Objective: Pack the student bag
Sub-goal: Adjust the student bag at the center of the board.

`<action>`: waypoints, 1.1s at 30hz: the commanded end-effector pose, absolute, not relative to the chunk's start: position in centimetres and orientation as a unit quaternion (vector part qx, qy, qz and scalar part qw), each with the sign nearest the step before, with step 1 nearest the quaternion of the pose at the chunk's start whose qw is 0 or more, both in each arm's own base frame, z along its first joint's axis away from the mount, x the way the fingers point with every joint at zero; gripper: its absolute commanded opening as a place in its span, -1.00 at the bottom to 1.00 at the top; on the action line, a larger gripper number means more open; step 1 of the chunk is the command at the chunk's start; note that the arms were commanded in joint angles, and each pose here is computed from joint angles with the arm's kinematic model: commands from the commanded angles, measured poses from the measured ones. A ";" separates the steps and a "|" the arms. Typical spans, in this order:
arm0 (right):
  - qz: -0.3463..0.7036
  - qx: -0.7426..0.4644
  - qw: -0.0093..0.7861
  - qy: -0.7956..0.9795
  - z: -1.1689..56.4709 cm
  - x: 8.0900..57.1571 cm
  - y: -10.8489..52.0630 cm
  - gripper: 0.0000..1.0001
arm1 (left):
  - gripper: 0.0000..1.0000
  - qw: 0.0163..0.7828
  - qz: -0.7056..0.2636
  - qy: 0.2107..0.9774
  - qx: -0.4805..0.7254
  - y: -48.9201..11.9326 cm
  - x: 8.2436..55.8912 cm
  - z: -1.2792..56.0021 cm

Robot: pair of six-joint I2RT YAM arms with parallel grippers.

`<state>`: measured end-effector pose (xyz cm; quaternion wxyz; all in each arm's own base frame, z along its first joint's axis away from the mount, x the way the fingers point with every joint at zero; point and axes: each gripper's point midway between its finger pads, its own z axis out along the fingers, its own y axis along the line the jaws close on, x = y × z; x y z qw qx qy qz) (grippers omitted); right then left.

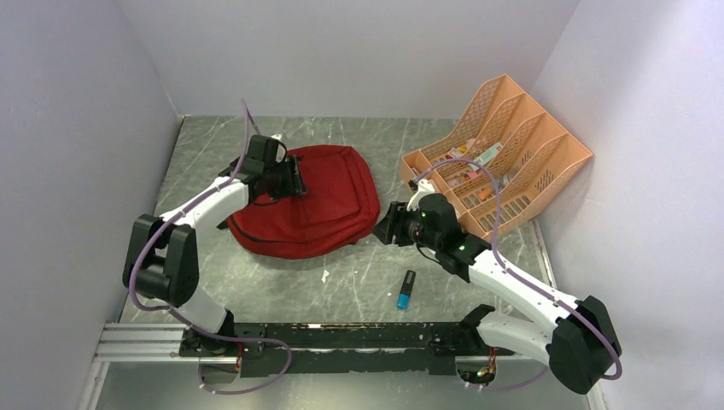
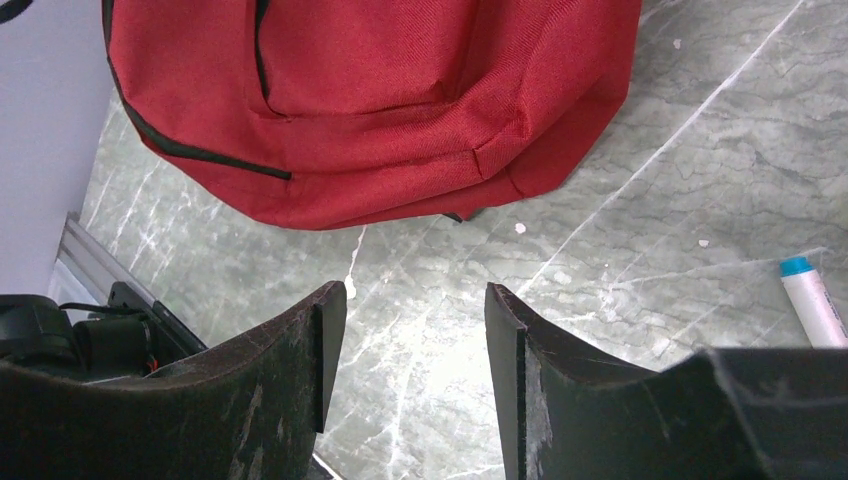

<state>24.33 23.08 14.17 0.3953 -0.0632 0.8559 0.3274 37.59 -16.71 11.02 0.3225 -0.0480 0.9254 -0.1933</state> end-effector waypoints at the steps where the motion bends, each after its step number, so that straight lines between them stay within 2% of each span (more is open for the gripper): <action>1: 0.335 -0.062 0.401 0.851 14.6 24.2 23.1 0.14 | 0.08 0.341 -0.181 0.921 -0.063 -16.3 39.0 11.3; 16: 0.335 -0.063 0.396 0.853 14.3 24.1 23.2 0.15 | -0.01 0.328 -0.146 0.929 -0.093 -12.9 37.7 8.9; 21: 0.336 -0.059 0.397 0.852 14.5 24.1 23.2 0.15 | -0.30 0.324 -0.156 0.928 -0.100 -12.3 37.4 8.3; 27: 0.341 -0.061 0.398 0.850 14.9 24.2 23.4 0.15 | -0.89 0.329 -0.191 0.922 -0.072 -13.4 37.2 8.5; 33: 0.328 -0.077 0.403 0.851 16.0 24.7 23.9 0.15 | -0.90 0.325 -0.254 0.911 -0.020 -16.2 35.1 8.6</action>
